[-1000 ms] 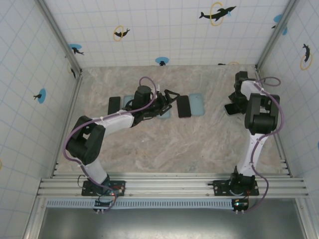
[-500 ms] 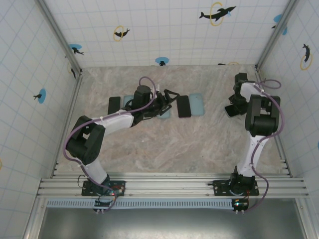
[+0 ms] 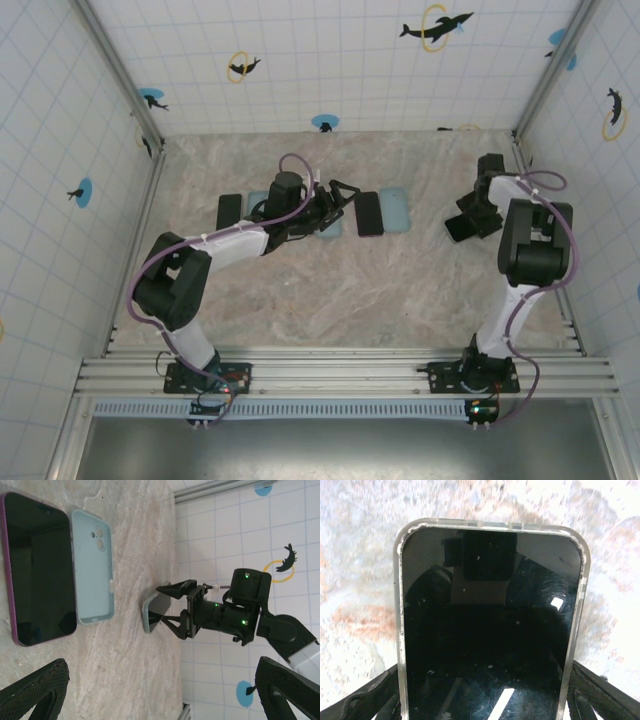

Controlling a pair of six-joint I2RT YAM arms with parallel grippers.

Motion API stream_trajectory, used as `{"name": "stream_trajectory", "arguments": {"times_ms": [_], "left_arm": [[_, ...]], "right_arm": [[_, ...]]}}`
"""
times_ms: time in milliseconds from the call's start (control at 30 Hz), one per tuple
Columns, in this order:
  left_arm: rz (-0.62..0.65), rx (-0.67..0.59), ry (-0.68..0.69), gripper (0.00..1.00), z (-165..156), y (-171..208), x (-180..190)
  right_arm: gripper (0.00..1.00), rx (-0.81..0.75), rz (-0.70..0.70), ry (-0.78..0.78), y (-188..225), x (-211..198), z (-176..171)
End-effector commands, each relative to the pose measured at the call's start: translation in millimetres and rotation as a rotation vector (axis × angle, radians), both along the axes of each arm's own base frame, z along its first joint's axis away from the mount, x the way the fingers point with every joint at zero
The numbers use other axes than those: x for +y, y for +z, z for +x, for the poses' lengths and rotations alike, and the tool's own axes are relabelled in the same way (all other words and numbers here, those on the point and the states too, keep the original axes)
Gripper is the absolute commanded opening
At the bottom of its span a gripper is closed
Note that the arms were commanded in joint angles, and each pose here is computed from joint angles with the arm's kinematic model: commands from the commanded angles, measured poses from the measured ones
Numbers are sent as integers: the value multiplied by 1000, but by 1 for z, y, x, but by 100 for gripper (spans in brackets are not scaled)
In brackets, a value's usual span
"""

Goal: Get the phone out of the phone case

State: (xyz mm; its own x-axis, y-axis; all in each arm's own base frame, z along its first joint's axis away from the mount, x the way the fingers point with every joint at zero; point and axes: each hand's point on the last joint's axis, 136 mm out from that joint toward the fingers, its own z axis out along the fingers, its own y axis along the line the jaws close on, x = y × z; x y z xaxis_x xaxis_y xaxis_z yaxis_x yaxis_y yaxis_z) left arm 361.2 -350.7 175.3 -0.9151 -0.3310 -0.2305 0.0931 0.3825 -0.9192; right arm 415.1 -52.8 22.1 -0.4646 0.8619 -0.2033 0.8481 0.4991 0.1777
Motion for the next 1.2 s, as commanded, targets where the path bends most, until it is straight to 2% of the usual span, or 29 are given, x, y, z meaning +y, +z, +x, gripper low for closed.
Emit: {"name": "stream_trajectory", "arguments": {"times_ms": [0, 367, 767, 900, 1167], "left_arm": [[30, -75, -10, 98, 6, 5, -8], [65, -131, -90, 98, -7, -7, -32], [76, -210, -212, 98, -25, -12, -65], [86, -250, -254, 94, -33, -11, -78], [186, -324, -288, 85, -37, -16, -94]], "right_arm": [[48, -48, 73, 41, 13, 17, -1], [47, -159, 188, 71, 32, 49, -12], [46, -336, 329, 145, 76, 104, -19], [47, -413, 380, 151, 96, 123, -18], [47, -493, 467, 126, 122, 153, -16]]}}
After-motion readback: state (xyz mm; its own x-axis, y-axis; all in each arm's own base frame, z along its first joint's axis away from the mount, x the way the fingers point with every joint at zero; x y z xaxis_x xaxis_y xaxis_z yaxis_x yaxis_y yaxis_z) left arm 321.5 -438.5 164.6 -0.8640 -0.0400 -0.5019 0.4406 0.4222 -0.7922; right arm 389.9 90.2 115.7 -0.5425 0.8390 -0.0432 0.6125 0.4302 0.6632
